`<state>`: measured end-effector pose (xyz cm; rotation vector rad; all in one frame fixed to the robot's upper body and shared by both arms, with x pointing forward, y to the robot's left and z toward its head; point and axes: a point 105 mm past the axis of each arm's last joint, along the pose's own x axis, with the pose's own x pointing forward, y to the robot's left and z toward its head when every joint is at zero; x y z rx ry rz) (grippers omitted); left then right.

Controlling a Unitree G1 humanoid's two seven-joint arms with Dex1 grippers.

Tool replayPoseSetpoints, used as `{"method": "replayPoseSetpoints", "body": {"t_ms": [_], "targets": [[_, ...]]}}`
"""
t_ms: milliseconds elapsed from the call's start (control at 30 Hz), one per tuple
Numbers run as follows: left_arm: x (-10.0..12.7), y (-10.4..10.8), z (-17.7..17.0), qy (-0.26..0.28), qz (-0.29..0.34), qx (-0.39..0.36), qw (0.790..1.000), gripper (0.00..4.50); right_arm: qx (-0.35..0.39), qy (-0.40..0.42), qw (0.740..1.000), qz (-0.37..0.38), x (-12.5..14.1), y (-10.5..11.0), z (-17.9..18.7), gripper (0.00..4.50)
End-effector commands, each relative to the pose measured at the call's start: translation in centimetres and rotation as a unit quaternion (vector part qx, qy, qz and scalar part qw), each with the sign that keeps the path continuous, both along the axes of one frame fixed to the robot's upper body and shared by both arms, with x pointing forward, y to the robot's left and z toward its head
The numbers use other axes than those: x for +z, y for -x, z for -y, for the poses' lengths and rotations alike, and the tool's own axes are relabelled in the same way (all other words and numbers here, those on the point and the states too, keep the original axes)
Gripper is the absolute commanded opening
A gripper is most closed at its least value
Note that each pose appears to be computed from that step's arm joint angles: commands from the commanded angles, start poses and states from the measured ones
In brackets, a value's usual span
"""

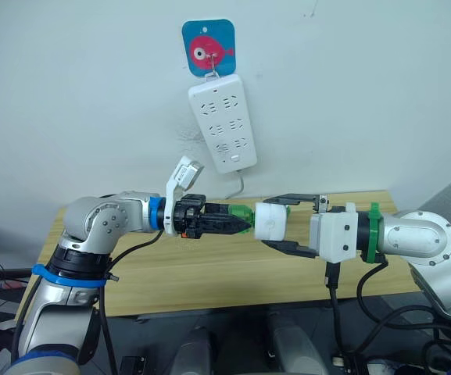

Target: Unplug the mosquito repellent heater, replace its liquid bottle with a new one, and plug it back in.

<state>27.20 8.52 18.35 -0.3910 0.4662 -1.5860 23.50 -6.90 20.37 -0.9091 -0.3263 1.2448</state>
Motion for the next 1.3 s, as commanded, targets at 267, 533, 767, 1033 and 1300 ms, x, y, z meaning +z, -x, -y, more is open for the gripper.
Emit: {"method": "replayPoseSetpoints", "body": {"t_ms": [267, 533, 767, 1033, 1300], "targets": [[0.4, 0.4, 0.2, 0.011, 0.022, -0.014, 1.0, 2.26, 0.018, -0.015, 1.0, 0.005, 1.2, 1.0, -0.4, 3.65], [-0.2, 0.3, -0.2, 0.009, 0.013, -0.01, 1.0, 2.26, -0.027, 0.05, 0.996, -0.072, -0.8, 2.0, 4.5, 4.5], [0.2, 1.9, 0.0, 0.027, -0.028, -0.062, 0.997, 2.26, -0.092, -0.001, 0.987, -0.133, -0.8, -1.5, 6.3, 3.25], [1.2, 2.9, 0.0, 0.045, -0.072, -0.09, 0.992, 2.26, -0.056, -0.028, 0.98, -0.187, -1.9, -3.3, 3.1, 0.34], [1.8, 3.0, 0.2, 0.071, -0.099, -0.083, 0.989, 2.26, 0.022, -0.057, 0.954, -0.293, -2.4, 0.6, -0.2, 0.0]]}}
